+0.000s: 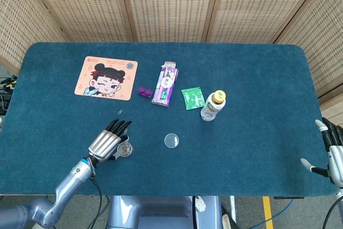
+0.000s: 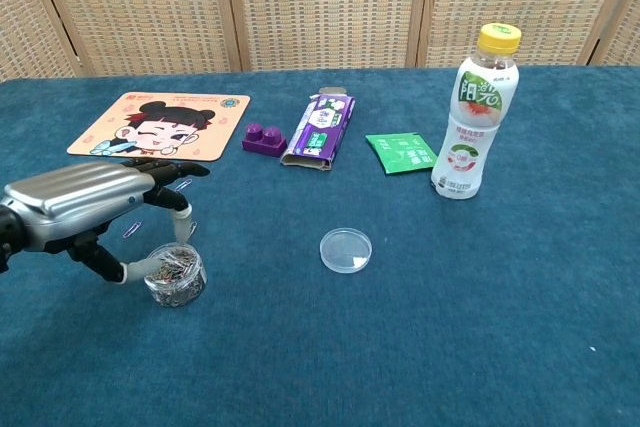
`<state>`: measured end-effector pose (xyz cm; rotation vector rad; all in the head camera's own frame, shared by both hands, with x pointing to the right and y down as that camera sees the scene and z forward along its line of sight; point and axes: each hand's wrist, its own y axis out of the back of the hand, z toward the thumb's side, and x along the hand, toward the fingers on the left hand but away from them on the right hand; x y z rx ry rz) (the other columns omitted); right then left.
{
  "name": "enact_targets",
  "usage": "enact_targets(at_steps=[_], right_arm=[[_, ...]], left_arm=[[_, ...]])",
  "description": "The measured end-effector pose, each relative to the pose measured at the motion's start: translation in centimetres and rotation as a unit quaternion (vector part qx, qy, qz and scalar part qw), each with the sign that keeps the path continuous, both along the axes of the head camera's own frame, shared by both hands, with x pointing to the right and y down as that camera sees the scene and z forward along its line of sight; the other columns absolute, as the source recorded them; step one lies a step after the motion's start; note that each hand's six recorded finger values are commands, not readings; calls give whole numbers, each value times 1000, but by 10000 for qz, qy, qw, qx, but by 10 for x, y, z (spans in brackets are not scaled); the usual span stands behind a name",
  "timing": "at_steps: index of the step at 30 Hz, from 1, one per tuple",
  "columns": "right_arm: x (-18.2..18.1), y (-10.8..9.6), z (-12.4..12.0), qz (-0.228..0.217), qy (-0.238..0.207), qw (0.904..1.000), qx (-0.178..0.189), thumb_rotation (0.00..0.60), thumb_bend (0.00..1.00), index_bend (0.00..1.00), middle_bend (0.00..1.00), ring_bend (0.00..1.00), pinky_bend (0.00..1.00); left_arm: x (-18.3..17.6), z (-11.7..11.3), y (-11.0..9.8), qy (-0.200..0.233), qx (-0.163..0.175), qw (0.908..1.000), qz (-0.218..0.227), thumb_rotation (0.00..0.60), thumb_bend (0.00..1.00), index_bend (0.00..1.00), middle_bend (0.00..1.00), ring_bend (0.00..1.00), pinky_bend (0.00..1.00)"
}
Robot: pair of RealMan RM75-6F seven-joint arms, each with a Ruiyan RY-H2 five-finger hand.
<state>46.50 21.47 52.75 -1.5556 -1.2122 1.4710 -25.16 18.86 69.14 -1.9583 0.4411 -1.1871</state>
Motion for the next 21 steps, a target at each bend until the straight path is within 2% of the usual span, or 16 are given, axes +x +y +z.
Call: enact_targets(at_steps=[9,13,19,21], right_arm=[[0,0,0,2,-2,10000,8,600,0,0,0,0,0],[0,0,0,2,0,10000,4,600,0,0,0,0,0],[0,0,0,8,-14,10000,1,600,0,0,0,0,0],[0,0,0,1,-9,10000,-2,600,0,0,0,0,0]], left_arm=[[-5,-8,-5,120,-9,9999,-83,600,227,297,0,0,0],[-11,-16,-16,199,134,9995,-213,600,232,321,0,0,0],[-41,-15,-41,-154,340,9988,-331,600,251,369,0,0,0],[-50,-11,-46,-268,355,9984,-349,600,329,385,0,0,0]])
